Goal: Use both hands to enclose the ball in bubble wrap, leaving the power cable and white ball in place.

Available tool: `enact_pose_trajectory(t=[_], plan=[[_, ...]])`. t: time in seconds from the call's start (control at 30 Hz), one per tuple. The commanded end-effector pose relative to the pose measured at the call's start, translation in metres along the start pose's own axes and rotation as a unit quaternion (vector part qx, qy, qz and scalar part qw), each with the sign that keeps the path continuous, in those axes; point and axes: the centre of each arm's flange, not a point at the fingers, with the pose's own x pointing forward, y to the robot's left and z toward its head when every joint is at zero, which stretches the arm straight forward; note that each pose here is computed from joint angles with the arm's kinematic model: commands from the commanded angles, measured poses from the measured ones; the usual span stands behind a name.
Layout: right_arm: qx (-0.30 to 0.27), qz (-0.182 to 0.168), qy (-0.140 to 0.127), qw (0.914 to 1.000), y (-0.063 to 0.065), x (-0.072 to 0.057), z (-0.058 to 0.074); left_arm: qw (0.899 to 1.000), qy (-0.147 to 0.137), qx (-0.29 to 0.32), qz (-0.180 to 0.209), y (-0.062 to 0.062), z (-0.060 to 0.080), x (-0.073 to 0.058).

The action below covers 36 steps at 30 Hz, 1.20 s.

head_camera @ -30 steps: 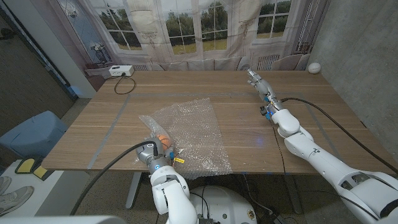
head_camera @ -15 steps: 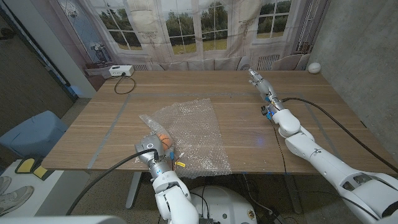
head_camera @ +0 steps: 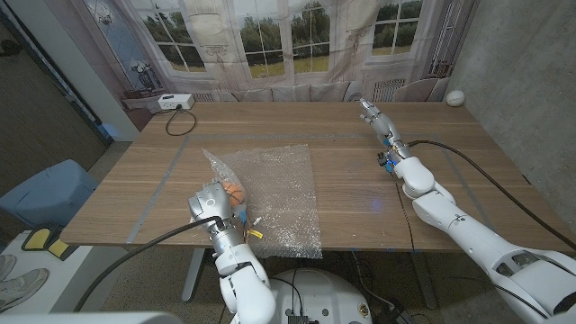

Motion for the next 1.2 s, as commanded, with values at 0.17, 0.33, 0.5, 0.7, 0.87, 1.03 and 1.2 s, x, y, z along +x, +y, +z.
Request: enact_pose_trajectory(t=[0.17,0.33,0.5,0.7,0.87,1.03,1.2], plan=[[-0.009,0.002,-0.011,0.9999,0.0,0.005,0.01,0.992,-0.015,-0.064,0.109,0.03,0.002,0.015],[-0.023,0.016,-0.018,0.9995,0.001,0.012,0.018,0.986,-0.026,-0.101,0.131,0.034,0.007,0.03],[-0.028,0.026,-0.028,0.9989,0.001,0.019,0.027,0.979,-0.04,-0.131,0.15,0.036,0.013,0.051],[-0.019,0.032,-0.034,0.9987,0.0,0.025,0.033,0.968,-0.061,-0.164,0.18,0.039,0.023,0.08],[-0.006,0.033,-0.039,0.9987,0.0,0.026,0.036,0.961,-0.078,-0.18,0.197,0.041,0.034,0.101],[0.021,0.04,-0.045,0.998,0.001,0.028,0.039,0.952,-0.087,-0.217,0.199,0.041,0.046,0.12],[0.071,0.067,-0.051,0.9939,0.003,0.031,0.038,0.937,-0.111,-0.262,0.203,0.04,0.059,0.138]])
